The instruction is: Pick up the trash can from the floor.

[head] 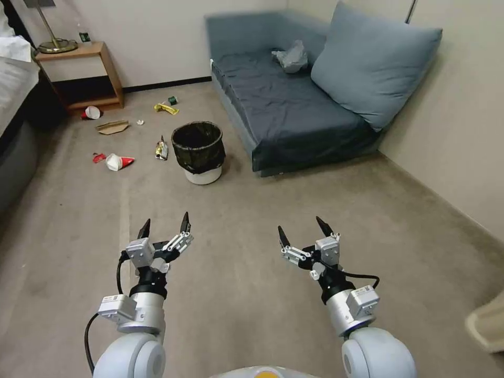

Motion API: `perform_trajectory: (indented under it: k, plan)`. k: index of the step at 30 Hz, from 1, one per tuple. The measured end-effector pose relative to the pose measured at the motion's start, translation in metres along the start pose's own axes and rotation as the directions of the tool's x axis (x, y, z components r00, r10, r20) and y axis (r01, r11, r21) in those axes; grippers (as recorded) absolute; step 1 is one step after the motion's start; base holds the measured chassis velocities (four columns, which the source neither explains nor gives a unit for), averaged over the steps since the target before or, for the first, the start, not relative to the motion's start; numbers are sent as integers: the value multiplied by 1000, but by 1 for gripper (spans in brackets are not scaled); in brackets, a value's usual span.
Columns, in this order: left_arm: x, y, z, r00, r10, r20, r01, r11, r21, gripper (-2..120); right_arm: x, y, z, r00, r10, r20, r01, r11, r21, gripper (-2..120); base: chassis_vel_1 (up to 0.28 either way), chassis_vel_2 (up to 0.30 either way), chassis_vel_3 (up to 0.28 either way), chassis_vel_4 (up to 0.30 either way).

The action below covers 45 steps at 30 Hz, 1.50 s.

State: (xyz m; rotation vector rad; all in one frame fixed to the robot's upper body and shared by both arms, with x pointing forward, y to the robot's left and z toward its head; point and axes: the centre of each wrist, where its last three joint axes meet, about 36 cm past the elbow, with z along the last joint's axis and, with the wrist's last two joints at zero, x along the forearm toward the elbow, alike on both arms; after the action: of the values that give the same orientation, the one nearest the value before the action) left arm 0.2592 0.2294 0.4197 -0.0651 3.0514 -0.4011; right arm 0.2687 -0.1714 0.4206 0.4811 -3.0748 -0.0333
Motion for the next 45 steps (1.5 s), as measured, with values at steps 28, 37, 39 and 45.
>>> perform_trajectory:
  k: [28,37,39,45]
  plan:
    - [-2,0,5,1000,-4,-7,4,1000,2,100,-2,-2,2,1000,1,6,-1,1000,-13,100,-276,271,277,-272]
    - [-3,1,4,1000,-7,-5,7,1000,1,100,-2,-2,2,1000,1,7,-1,1000,-13,100,-198,195,184,-197]
    - [-3,2,4,1000,-9,-4,9,1000,2,100,-2,-2,2,1000,1,7,-1,1000,-13,100,0,0,0,0]
    - [-13,8,-2,999,-36,-10,36,999,13,100,-2,-2,2,1000,0,8,0,1000,-13,100,28,-37,-26,32]
